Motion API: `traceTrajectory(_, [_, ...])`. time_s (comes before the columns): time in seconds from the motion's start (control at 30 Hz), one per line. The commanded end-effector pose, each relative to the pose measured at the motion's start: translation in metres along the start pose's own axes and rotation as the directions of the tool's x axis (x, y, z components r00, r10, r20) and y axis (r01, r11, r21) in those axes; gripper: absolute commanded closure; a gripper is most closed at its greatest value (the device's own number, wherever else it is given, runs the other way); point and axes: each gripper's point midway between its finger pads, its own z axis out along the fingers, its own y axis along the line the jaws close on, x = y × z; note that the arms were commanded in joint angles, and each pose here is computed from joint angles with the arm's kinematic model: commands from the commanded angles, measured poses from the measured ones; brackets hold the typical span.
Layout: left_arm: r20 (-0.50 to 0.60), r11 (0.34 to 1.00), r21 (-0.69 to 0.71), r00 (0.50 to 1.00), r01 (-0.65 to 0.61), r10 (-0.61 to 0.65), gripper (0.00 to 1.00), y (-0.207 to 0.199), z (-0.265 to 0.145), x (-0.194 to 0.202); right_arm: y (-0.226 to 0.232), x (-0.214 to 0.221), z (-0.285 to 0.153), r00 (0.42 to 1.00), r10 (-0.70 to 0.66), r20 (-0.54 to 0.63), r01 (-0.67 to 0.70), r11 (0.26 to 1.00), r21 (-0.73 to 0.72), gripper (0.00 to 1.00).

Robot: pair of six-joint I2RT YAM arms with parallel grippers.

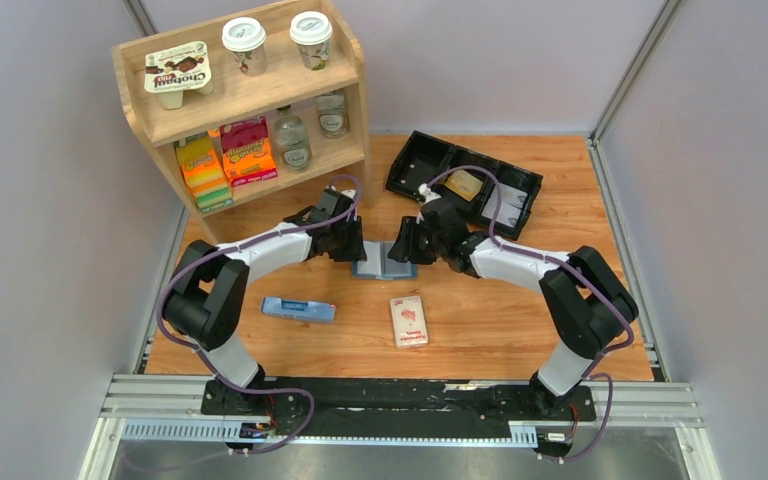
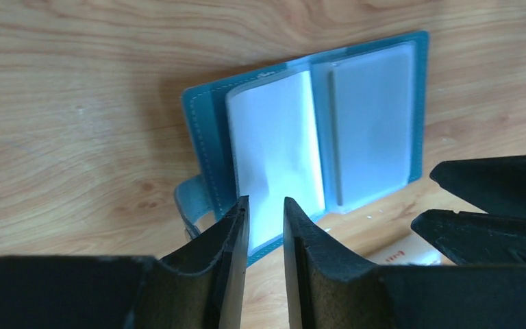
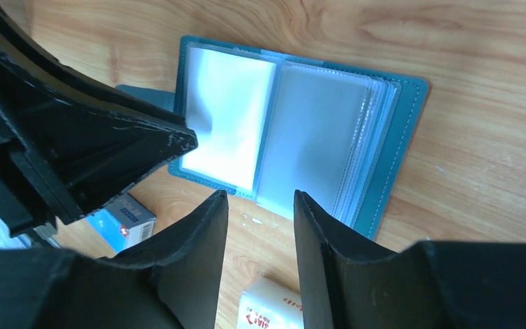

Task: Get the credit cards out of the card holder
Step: Remove the credit card from the card holder.

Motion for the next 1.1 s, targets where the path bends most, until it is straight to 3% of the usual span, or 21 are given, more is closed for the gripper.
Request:
traceTrajectory(0.0, [0.008, 0.998, -0.060, 1.000, 0.009, -0.008, 0.68, 0.010, 0.000, -0.007, 0.002, -0.007, 0.011, 0.999, -0.021, 0.037, 0.020, 1.000, 0.021, 0.58])
traceTrajectory(0.23, [-0.044, 0.996, -0.081, 0.999, 0.021, -0.025, 0.71, 0.019, 0.009, 0.010, -0.014, -0.016, 0.012, 0.995, -0.066, 0.071, 0.057, 0.991, 0.124, 0.53])
traceTrajectory(0.67, [-0.063, 0.998, -0.064, 0.997, 0.029, -0.033, 0.72, 0.017, 0.009, 0.016, -0.020, -0.012, 0.035, 0.995, -0.094, 0.028, 0.090, 0.987, 0.133, 0.52])
traceTrajectory(1.07, [-0.086, 0.998, -0.038, 0.995, 0.049, -0.052, 0.72, 0.014, 0.012, 0.022, 0.003, -0.010, 0.032, 0.994, -0.112, 0.007, 0.112, 0.993, 0.034, 0.52])
